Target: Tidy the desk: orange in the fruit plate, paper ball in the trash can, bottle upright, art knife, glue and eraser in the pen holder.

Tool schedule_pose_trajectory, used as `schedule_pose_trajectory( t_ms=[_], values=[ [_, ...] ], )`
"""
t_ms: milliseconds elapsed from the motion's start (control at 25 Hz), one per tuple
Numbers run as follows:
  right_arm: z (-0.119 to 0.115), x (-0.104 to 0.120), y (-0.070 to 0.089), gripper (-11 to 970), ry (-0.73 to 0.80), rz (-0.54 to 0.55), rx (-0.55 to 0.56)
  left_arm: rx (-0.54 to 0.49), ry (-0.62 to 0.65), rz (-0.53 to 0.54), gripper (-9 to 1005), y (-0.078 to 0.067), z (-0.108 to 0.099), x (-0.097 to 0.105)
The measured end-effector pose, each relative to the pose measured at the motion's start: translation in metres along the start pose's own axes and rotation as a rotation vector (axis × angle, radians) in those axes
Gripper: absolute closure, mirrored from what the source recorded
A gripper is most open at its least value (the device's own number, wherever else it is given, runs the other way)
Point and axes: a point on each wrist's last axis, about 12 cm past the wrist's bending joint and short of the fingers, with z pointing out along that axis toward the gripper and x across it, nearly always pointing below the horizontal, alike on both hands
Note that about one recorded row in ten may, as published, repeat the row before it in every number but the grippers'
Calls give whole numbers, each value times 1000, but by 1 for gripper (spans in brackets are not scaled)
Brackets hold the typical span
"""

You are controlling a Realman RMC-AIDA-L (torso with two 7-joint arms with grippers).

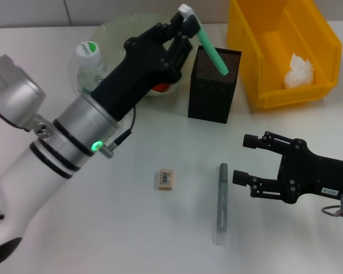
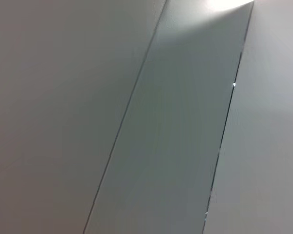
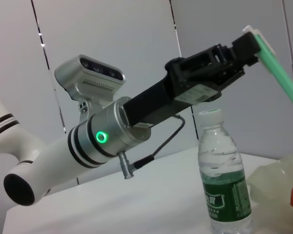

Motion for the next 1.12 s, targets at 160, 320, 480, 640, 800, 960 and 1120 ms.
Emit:
schedule_pose_trajectory(
  t_ms=[160, 320, 480, 640, 800, 960, 1120],
  values=[
    [0, 0, 0, 168, 1, 1, 1, -35, 40, 22, 805, 4, 9, 4],
    [0, 1, -1, 168, 6, 2, 8, -66, 71, 26, 805, 8, 14, 7],
    [0, 1, -1, 169, 7, 2, 10, -100, 99, 75, 805, 10, 21, 10],
    [0, 1, -2, 169, 7, 2, 13, -115, 117, 120, 805, 10, 24, 12],
    [1, 1, -3, 169, 8, 2, 18, -137, 168, 135, 805, 13, 28, 16],
    [2, 1, -3, 170, 9, 5, 18, -155, 199, 137, 805, 16, 29, 19],
    [3, 1, -3, 170, 12, 6, 23, -160, 209, 140, 805, 17, 28, 20]
  ],
)
